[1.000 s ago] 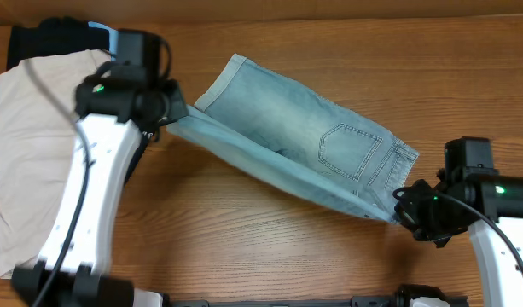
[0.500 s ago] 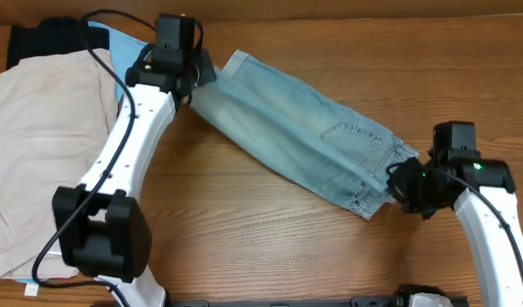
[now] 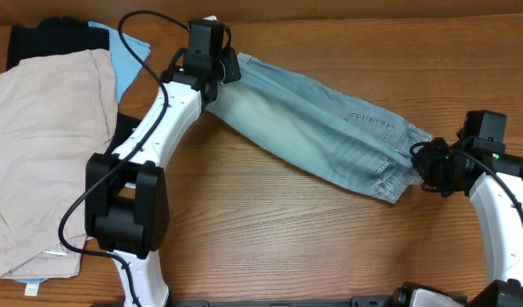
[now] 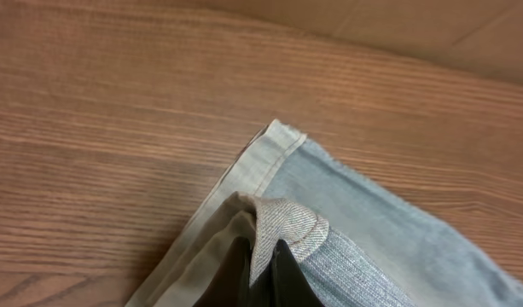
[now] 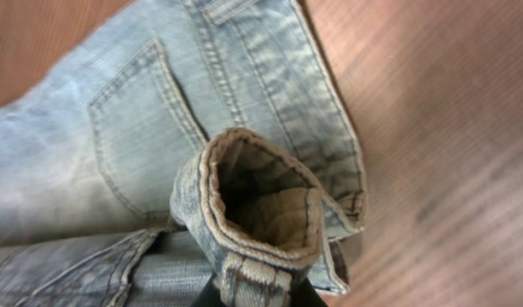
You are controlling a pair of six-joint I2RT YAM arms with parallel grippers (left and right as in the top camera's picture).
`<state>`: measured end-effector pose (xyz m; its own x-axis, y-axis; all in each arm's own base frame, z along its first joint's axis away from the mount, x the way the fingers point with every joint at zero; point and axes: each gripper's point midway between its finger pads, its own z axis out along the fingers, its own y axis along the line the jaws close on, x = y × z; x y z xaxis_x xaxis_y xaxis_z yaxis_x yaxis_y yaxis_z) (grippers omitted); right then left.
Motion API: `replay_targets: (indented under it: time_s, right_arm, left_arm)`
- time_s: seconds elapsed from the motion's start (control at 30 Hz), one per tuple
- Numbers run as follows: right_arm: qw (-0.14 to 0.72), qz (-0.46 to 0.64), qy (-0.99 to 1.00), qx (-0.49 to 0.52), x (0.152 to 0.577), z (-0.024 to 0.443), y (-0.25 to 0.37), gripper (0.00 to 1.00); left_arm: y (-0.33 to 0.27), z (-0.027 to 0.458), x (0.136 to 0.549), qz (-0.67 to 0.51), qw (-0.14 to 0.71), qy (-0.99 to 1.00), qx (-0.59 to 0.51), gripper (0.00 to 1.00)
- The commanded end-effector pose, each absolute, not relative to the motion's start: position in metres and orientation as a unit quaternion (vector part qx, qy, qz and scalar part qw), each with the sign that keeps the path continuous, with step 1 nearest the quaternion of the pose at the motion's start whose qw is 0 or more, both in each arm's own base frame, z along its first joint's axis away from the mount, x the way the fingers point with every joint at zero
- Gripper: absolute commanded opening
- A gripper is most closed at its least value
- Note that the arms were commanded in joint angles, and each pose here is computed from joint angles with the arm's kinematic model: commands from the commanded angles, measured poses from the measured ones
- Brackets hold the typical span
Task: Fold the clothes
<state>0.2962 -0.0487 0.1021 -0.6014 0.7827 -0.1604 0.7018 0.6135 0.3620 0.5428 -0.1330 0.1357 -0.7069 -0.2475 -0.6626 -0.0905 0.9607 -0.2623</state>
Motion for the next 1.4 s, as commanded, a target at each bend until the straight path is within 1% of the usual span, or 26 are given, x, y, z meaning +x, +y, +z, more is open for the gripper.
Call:
replay_targets:
  time_s: [0.0, 0.07, 0.17, 0.27, 0.43, 0.5, 0.6, 0.73, 0.87, 1.13, 1.37]
  right_arm:
    - [0.175, 0.127, 0.896, 0.389, 0.303, 0.112, -0.055, 0.04]
    - [0.177, 0.126, 0.898, 0.381, 0.305, 0.122, -0.055, 0.04]
    - [0.178, 0.123, 0.903, 0.372, 0.305, 0.15, -0.056, 0.04]
    - [0.182, 0.116, 0.907, 0.363, 0.301, 0.195, -0.057, 0.04]
    - [0.192, 0.111, 0.914, 0.341, 0.285, 0.256, -0.052, 0.04]
    - [0.186, 0.11, 0.915, 0.34, 0.275, 0.27, -0.049, 0.04]
    - [0.168, 0.109, 0.919, 0.341, 0.259, 0.279, -0.044, 0.04]
    - [0.114, 0.094, 0.927, 0.344, 0.235, 0.267, -0.04, 0.04]
    - [0.08, 0.095, 0.928, 0.351, 0.227, 0.249, -0.037, 0.04]
    - [0.007, 0.09, 0.921, 0.38, 0.213, 0.194, -0.033, 0.04]
    - [-0.001, 0.089, 0.912, 0.399, 0.218, 0.147, -0.036, 0.04]
  left_arm:
    - [-0.12, 0.143, 0.554, -0.082, 0.392, 0.91, -0.103, 0.04]
    - [-0.119, 0.154, 0.554, -0.083, 0.4, 0.907, -0.103, 0.04]
    - [-0.113, 0.182, 0.55, -0.083, 0.412, 0.902, -0.1, 0.04]
    - [-0.106, 0.223, 0.542, -0.073, 0.427, 0.898, -0.08, 0.04]
    - [-0.098, 0.28, 0.52, -0.058, 0.447, 0.892, -0.044, 0.04]
    - [-0.095, 0.294, 0.509, -0.055, 0.451, 0.89, -0.037, 0.04]
    - [-0.091, 0.311, 0.494, -0.056, 0.456, 0.887, -0.037, 0.04]
    - [-0.085, 0.326, 0.482, -0.047, 0.464, 0.884, -0.043, 0.04]
    - [-0.088, 0.315, 0.478, -0.046, 0.445, 0.894, -0.04, 0.04]
    - [-0.117, 0.271, 0.486, -0.046, 0.4, 0.915, -0.012, 0.04]
    - [-0.151, 0.213, 0.507, -0.047, 0.366, 0.929, 0.014, 0.04]
